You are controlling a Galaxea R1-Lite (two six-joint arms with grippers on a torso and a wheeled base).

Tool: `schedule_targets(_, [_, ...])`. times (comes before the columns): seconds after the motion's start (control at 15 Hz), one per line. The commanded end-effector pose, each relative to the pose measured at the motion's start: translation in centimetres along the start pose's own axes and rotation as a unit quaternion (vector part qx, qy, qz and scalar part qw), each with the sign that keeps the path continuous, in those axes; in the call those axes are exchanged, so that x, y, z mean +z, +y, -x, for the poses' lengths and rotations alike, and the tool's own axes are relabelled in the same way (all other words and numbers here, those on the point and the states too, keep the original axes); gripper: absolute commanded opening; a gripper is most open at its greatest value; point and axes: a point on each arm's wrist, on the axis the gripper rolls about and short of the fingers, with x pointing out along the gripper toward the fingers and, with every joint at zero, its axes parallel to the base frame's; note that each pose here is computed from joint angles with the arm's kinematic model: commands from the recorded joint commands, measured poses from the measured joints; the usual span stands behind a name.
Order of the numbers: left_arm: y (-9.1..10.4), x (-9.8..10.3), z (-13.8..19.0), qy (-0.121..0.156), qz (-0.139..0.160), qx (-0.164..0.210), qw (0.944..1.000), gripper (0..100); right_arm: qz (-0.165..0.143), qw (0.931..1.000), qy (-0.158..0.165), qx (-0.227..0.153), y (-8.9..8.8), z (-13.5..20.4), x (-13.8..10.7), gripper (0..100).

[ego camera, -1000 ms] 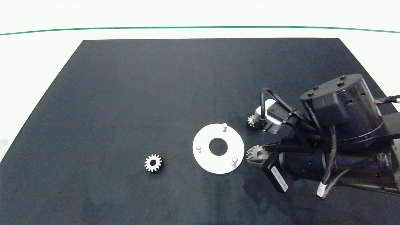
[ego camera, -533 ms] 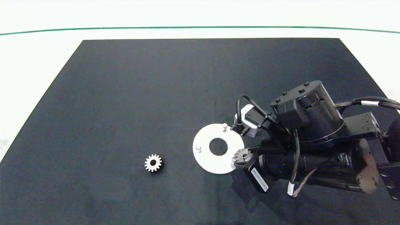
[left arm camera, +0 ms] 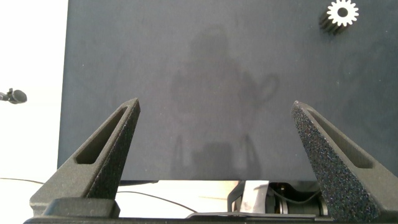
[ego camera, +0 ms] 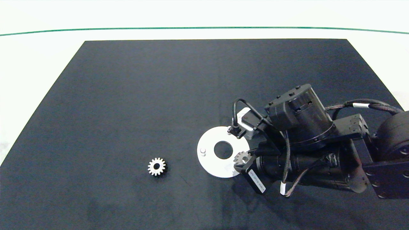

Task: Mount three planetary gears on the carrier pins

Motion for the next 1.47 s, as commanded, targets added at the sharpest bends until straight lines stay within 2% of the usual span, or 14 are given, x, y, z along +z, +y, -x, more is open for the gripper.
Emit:
schedule_targets(0.07, [0.0, 0.14, 0.13, -0.002, 0.0, 0.001, 1.0, 100, 0.001, 1.0, -0.001, 0.0, 0.06, -0.27, 0.27, 13])
schedule_targets(0.93, [0.02, 0.34, 0.33, -0.007, 0.0, 0.001, 1.0, 100, 0.004, 1.0, 0.005, 0.002, 0.36, -0.61, 0.18, 13])
schedule_targets(1.0, [0.02, 0.34, 0.33, -0.007, 0.0, 0.001, 1.0, 100, 0.004, 1.0, 0.005, 0.002, 0.35, -0.57, 0.15, 100])
schedule_targets(1.47, [0.0, 0.47, 0.44, -0.01, 0.001, 0.003, 0.9999, 100, 0.004, 1.0, 0.003, 0.002, 0.33, -0.5, 0.2, 100])
